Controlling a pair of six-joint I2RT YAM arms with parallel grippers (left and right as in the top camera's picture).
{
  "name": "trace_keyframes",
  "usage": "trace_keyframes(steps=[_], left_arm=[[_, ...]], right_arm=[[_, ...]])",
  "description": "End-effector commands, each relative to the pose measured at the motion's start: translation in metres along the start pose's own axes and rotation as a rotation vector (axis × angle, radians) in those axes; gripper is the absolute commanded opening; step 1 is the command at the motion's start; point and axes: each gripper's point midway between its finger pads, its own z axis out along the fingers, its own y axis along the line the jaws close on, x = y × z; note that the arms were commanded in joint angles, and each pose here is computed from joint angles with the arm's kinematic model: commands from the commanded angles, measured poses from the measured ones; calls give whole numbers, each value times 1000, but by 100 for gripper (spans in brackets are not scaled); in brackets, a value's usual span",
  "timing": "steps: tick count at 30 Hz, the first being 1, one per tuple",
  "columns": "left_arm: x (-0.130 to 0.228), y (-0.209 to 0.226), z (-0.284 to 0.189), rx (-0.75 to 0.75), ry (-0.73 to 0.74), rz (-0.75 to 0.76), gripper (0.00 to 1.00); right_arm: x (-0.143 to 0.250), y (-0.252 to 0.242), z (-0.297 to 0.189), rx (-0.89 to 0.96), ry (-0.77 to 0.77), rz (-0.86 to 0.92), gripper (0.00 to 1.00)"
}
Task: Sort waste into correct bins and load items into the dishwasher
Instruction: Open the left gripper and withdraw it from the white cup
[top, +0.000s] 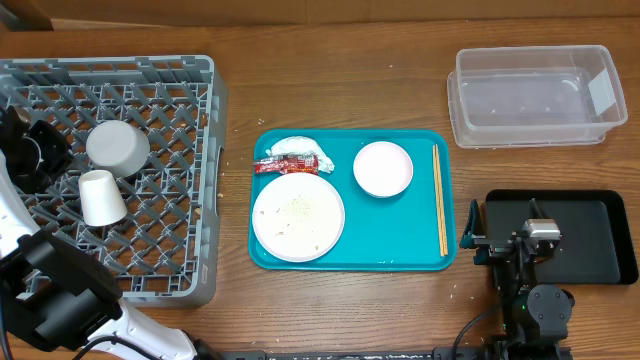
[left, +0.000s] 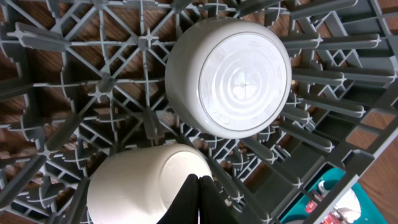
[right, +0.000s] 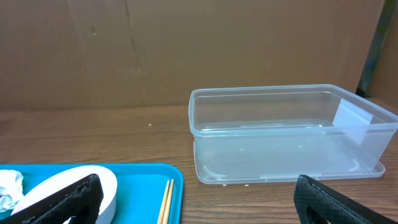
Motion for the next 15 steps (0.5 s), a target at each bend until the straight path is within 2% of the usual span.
trace_keyframes(steps=[1, 9, 15], left_arm=[[-2, -2, 7, -30, 1, -8, 4], [11, 0, 20, -48, 78, 38, 4], [18, 21, 19, -157, 104, 20, 4]], right_arm=[[1, 0, 0, 0, -6, -4, 100], [1, 0, 0, 0, -6, -4, 100], [1, 0, 0, 0, -6, -4, 100]])
